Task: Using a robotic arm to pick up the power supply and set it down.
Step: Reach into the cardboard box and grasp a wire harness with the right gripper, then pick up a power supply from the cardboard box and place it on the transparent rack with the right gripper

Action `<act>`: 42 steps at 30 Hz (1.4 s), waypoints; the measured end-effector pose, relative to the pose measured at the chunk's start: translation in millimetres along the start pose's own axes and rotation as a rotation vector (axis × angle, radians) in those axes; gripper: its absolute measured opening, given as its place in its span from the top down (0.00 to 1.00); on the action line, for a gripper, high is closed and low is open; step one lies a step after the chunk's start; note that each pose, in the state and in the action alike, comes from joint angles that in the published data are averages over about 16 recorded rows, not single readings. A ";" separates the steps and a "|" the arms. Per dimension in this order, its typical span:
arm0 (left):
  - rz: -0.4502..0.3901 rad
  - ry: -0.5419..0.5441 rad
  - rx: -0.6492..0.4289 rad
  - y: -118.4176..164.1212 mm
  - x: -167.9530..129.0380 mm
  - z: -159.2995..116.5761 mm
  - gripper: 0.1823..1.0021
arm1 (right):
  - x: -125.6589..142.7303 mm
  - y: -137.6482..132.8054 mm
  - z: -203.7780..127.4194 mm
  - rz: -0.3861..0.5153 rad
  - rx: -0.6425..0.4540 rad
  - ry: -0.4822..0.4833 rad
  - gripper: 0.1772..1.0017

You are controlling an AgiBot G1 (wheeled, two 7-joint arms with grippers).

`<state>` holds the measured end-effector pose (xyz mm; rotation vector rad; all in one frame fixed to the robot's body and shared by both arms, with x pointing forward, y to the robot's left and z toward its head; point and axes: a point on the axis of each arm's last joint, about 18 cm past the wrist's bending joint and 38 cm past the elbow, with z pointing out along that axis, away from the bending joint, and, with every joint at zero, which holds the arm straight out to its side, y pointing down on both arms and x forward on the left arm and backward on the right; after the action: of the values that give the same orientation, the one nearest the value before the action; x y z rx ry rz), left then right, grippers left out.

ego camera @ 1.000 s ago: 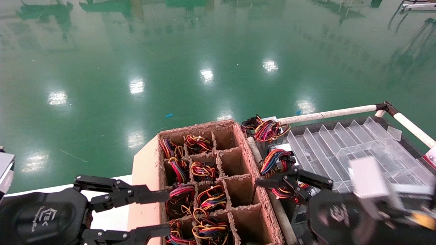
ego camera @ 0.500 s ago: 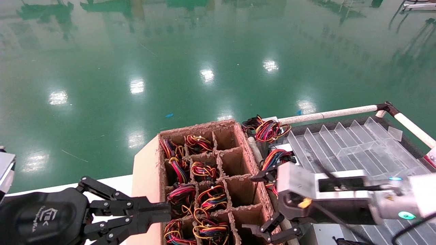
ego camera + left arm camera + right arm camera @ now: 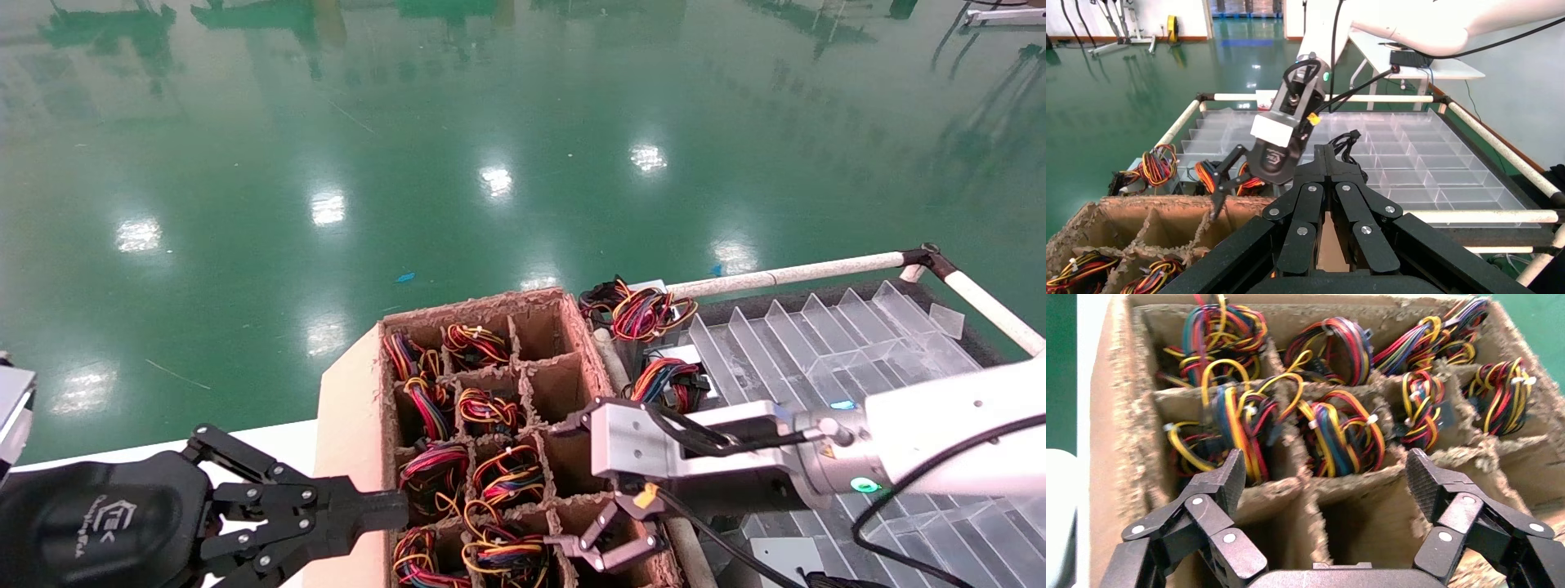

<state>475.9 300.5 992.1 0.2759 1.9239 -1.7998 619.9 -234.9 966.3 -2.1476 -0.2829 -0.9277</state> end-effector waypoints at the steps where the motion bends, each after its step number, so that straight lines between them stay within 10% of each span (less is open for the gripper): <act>1: 0.000 0.000 0.000 0.0 0.0 0.0 0.99 | 1.2 -0.4 2.5 -0.006 -0.002 -0.001 0.05; 27: 0.000 0.000 0.000 0.0 0.0 0.0 0.94 | 14.1 1.5 35.9 -0.057 -0.025 -0.045 0.61; 42: 0.000 0.000 0.000 0.0 0.0 0.0 0.65 | 12.6 -0.7 33.4 -0.061 -0.013 -0.063 0.91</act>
<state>475.9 300.5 992.1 0.2760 1.9239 -1.7998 646.1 -211.4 960.7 -2.1934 -0.3763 -0.8999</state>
